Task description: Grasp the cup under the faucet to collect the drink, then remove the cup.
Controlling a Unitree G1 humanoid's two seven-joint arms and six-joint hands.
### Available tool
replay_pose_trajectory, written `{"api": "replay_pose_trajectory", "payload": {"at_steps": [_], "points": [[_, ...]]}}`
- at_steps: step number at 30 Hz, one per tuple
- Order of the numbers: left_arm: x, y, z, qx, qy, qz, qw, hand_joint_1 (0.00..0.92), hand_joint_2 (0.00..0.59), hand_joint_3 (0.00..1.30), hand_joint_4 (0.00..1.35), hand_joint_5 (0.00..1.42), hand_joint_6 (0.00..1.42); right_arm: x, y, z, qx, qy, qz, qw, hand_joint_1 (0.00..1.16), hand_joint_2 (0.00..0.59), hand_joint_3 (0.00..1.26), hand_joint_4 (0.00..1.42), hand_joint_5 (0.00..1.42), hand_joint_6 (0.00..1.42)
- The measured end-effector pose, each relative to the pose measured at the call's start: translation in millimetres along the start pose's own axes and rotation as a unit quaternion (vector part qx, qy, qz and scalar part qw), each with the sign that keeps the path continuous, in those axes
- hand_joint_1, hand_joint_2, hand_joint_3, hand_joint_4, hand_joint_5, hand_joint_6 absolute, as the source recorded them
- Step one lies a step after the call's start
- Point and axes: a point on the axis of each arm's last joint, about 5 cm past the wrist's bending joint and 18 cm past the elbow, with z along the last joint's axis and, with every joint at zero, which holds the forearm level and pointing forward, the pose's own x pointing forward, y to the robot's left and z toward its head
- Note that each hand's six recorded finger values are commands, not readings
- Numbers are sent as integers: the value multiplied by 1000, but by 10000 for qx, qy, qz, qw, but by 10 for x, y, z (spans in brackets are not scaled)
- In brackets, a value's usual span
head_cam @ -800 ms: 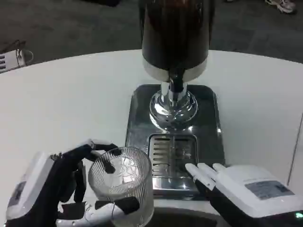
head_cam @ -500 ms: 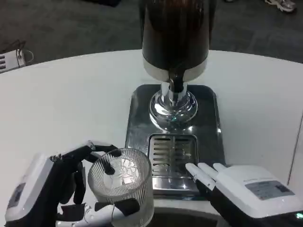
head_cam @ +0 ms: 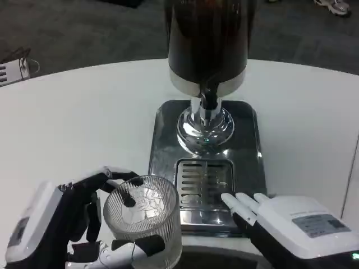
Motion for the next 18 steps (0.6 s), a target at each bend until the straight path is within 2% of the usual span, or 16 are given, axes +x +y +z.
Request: {"api": "replay_pose_trajectory", "payload": {"at_steps": [9,18], "points": [[31,-4,-23,15,6,7,10000,521,0,990,1098,1260,1424,-5,14,1,22,15,-19,10000,527,471,0,0,0,0],[303,-38,-155,221,23,84,9997,521,0,990,1098,1260,1424,-20,31,-14,19,78,-62,9999,531,468,0,0,0,0]]}}
